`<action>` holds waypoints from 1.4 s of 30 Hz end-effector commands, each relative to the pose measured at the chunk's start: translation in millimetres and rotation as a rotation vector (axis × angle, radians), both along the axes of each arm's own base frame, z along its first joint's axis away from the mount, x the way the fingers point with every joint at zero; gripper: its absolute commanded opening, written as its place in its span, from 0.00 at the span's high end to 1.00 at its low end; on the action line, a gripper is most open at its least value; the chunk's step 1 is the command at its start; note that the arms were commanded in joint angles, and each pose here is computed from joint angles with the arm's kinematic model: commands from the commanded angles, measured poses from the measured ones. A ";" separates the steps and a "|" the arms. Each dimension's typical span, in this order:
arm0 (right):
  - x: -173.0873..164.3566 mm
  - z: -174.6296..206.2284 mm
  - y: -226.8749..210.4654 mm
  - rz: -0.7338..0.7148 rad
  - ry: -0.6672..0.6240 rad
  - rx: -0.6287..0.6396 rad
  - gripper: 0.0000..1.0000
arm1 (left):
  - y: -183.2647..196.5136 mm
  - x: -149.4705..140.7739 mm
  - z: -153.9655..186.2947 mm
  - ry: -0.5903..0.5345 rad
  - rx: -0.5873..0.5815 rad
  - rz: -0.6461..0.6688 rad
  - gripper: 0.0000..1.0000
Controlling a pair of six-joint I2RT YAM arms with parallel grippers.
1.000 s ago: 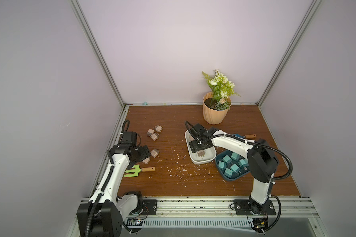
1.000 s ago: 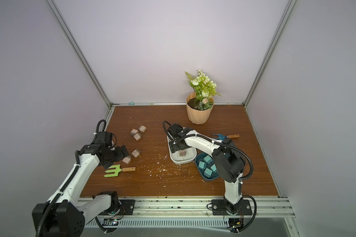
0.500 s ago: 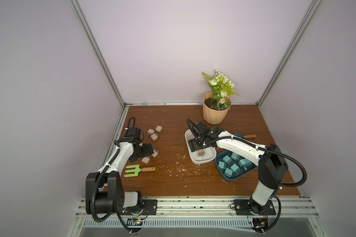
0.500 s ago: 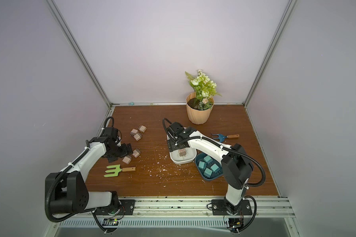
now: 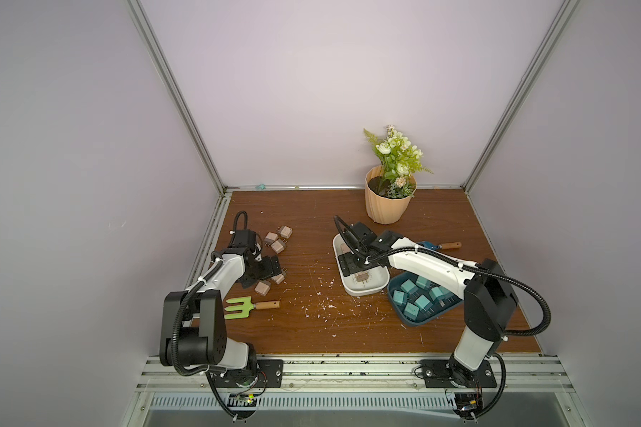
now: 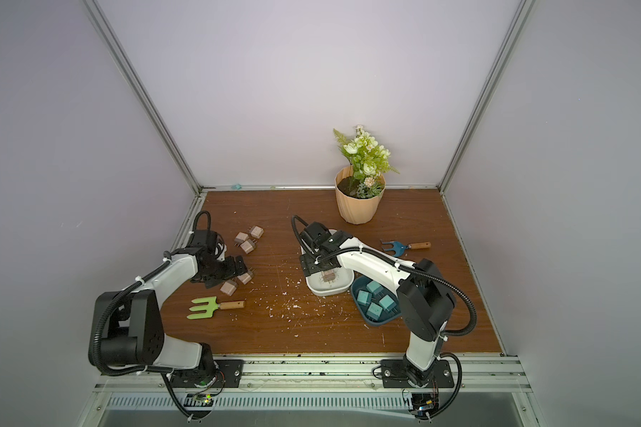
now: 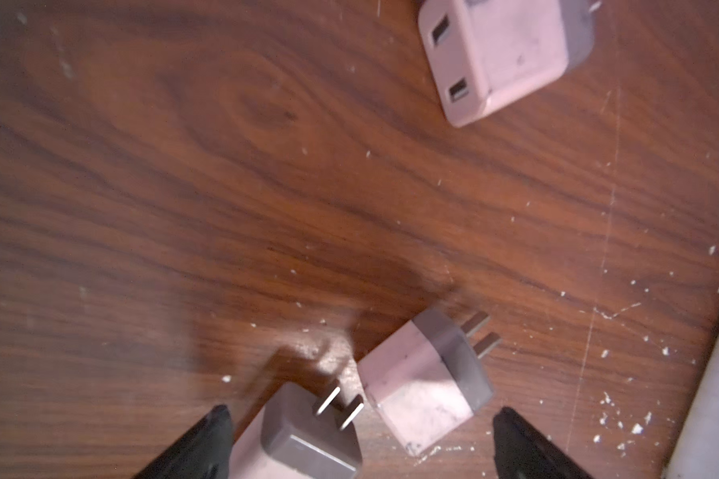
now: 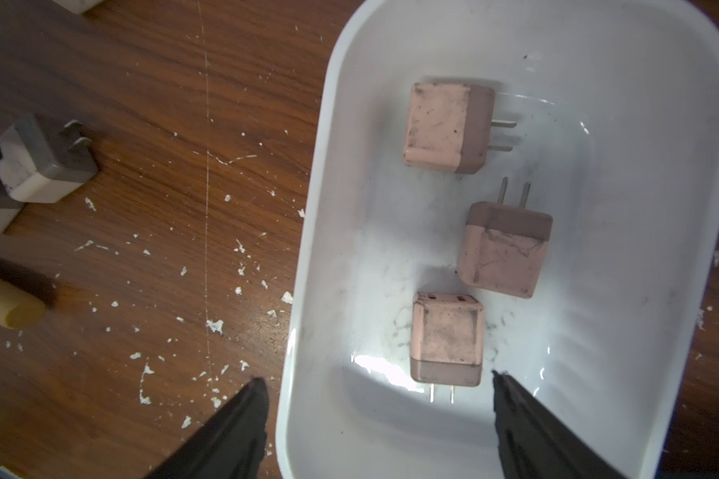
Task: Place the plugs by color into the storage box
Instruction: Move the plug to the center of the board, then pick up the plug from the center of the board.
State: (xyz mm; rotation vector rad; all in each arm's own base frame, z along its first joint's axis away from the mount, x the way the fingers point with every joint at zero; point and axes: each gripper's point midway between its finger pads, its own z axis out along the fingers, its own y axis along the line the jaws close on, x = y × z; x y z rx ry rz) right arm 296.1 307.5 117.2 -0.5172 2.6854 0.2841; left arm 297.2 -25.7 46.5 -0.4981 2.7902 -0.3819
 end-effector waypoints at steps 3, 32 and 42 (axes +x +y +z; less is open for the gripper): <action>6.5 14.0 9.5 0.040 -0.034 0.011 0.12 | -36.4 -2.5 -6.1 0.001 -0.096 0.021 0.01; 10.5 27.0 6.2 0.028 -0.057 0.057 0.12 | -36.8 -59.2 -14.6 0.155 0.048 -0.134 0.11; -3.6 5.4 7.6 0.033 0.016 0.096 0.12 | -24.5 -42.1 -20.3 0.165 0.132 -0.110 0.36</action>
